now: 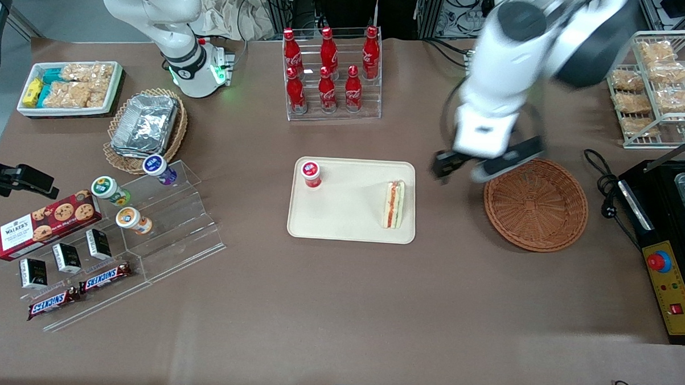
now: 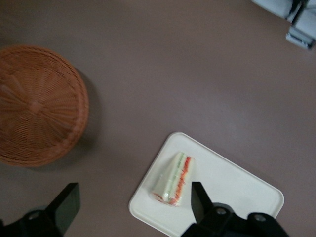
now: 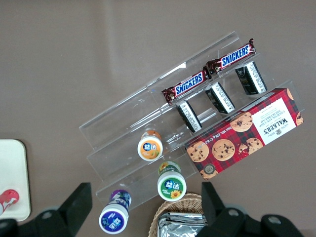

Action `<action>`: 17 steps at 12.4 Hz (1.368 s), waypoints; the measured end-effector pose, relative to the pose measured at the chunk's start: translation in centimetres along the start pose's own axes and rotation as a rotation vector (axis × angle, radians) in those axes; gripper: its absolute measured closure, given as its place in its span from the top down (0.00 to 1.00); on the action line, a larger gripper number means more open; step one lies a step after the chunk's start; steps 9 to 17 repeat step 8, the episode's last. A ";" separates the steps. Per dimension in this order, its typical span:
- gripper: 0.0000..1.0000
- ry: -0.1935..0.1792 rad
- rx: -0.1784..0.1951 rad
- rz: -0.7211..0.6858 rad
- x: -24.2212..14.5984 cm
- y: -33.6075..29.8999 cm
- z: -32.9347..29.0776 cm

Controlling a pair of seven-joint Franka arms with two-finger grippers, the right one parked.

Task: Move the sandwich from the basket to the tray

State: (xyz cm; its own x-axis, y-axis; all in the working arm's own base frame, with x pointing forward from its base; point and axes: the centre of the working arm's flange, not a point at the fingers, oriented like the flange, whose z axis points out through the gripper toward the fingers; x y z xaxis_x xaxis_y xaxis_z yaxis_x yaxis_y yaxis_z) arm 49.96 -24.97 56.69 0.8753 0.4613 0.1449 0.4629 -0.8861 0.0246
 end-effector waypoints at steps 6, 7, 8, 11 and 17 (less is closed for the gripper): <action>1.00 -0.173 -0.001 0.426 6.7 -20.3 -8.1; 1.00 -0.164 -0.012 0.450 6.8 -21.4 -8.8; 1.00 -0.154 -0.017 0.462 6.8 -21.6 -9.3; 1.00 -0.154 -0.017 0.462 6.8 -21.6 -9.3; 1.00 -0.154 -0.017 0.462 6.8 -21.6 -9.3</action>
